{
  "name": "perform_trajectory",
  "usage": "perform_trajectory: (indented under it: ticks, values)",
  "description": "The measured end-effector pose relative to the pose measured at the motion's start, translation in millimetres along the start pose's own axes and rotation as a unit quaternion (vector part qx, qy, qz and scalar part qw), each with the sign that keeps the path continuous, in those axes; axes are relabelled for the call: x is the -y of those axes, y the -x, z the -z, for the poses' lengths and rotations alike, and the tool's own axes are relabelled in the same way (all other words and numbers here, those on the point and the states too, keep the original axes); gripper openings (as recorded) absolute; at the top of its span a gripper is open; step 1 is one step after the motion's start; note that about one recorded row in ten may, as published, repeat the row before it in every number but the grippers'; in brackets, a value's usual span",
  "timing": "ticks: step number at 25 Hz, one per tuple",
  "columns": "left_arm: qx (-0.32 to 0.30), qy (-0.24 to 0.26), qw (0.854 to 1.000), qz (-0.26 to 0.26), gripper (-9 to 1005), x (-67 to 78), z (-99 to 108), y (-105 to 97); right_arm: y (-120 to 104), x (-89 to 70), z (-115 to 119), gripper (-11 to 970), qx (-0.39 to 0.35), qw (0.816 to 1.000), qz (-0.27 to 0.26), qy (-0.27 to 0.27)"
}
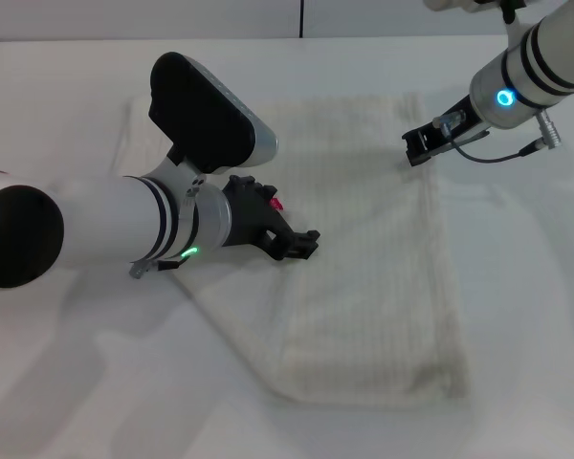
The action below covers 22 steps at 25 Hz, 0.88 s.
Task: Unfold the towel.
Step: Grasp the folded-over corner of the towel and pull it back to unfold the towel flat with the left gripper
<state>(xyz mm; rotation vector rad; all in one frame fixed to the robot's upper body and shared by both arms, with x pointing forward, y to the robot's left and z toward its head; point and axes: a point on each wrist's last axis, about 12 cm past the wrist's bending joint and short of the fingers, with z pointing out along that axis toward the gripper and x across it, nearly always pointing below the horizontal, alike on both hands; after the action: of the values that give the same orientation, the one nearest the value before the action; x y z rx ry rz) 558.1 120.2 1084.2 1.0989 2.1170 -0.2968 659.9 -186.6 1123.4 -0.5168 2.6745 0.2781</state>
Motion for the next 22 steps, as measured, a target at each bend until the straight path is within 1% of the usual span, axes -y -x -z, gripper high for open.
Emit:
perform_trajectory:
  ticks: [5,9,16,19,20,22]
  values:
    - [-0.002,0.001,1.0,0.009,789,-1.3,-3,-1,0,-1.2,-1,-1,0.0,1.0,0.003,0.001]
    - [-0.005,-0.002,1.0,0.009,787,-1.9,-1,0,-1,-1.7,-1,-1,-0.001,1.0,0.003,0.002]
    - [0.006,-0.015,1.0,0.0,514,4.4,11,13,-4,-2.6,-4,-1,-0.009,1.0,0.008,-0.001]
    - [0.015,-0.023,1.0,-0.003,409,8.0,24,21,-4,-2.7,-5,-1,-0.01,1.0,0.009,-0.002]
    - [0.015,-0.023,1.0,-0.003,375,8.0,24,21,-4,-2.8,-5,-1,-0.011,1.0,0.01,-0.002]
    - [0.023,-0.017,1.0,-0.005,295,8.9,34,25,-4,-3.0,-5,-1,-0.011,1.0,0.01,-0.003]
